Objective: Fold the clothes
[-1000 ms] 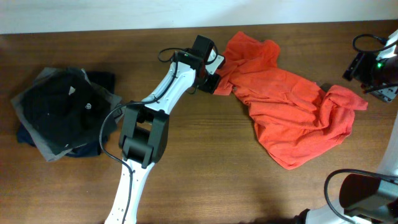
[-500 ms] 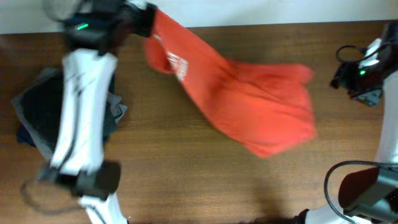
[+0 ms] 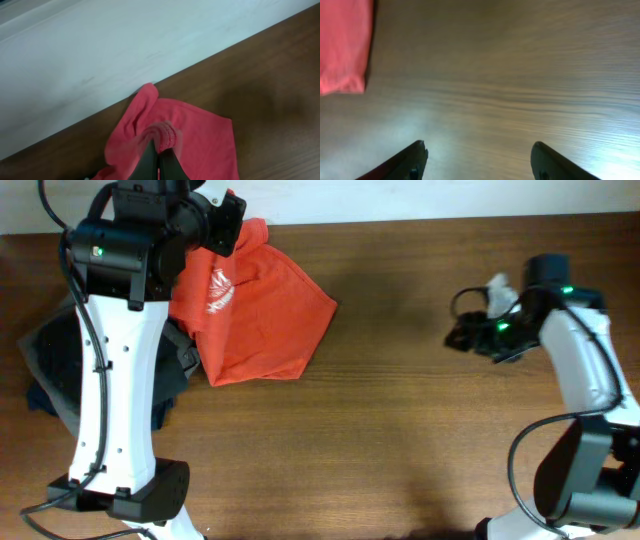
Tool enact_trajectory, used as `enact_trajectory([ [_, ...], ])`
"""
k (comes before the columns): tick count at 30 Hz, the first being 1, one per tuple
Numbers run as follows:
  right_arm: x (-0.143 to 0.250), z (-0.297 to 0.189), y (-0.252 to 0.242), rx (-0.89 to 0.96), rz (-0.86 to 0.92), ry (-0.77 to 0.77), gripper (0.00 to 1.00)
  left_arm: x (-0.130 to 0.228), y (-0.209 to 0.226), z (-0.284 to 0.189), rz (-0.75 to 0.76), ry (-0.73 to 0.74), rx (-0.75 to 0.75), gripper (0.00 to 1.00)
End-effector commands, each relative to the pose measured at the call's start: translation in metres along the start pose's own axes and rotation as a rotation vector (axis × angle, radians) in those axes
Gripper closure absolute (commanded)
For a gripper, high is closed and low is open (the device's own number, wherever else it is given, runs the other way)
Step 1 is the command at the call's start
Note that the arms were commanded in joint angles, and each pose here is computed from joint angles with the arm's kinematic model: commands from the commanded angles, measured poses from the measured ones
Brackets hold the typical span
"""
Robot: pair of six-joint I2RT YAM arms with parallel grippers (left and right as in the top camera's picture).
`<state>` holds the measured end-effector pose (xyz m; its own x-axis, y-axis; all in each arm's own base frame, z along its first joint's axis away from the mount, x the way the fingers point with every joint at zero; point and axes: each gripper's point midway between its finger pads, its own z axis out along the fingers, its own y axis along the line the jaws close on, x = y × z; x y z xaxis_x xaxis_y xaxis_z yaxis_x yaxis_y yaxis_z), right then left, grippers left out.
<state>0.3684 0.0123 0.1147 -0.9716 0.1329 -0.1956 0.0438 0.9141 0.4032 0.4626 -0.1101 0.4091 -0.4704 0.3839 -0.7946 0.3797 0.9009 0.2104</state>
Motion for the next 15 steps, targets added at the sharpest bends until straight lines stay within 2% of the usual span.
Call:
enact_trajectory([
  [1,0.013,0.019,0.032,-0.09,-0.082,0.041,0.34,-0.025,-0.001,-0.04,0.031,-0.104,-0.028,1.0],
  [8,-0.006,-0.005,0.086,-0.289,-0.176,-0.061,0.34,-0.079,-0.046,-0.13,0.11,-0.36,0.03,1.0],
  [13,-0.015,-0.027,0.087,-0.236,-0.201,-0.131,0.34,-0.12,-0.073,-0.215,0.183,-0.632,0.06,1.0],
  [15,-0.017,-0.032,0.084,-0.198,-0.209,-0.15,0.33,-0.14,-0.074,-0.258,0.176,-0.783,0.055,1.0],
])
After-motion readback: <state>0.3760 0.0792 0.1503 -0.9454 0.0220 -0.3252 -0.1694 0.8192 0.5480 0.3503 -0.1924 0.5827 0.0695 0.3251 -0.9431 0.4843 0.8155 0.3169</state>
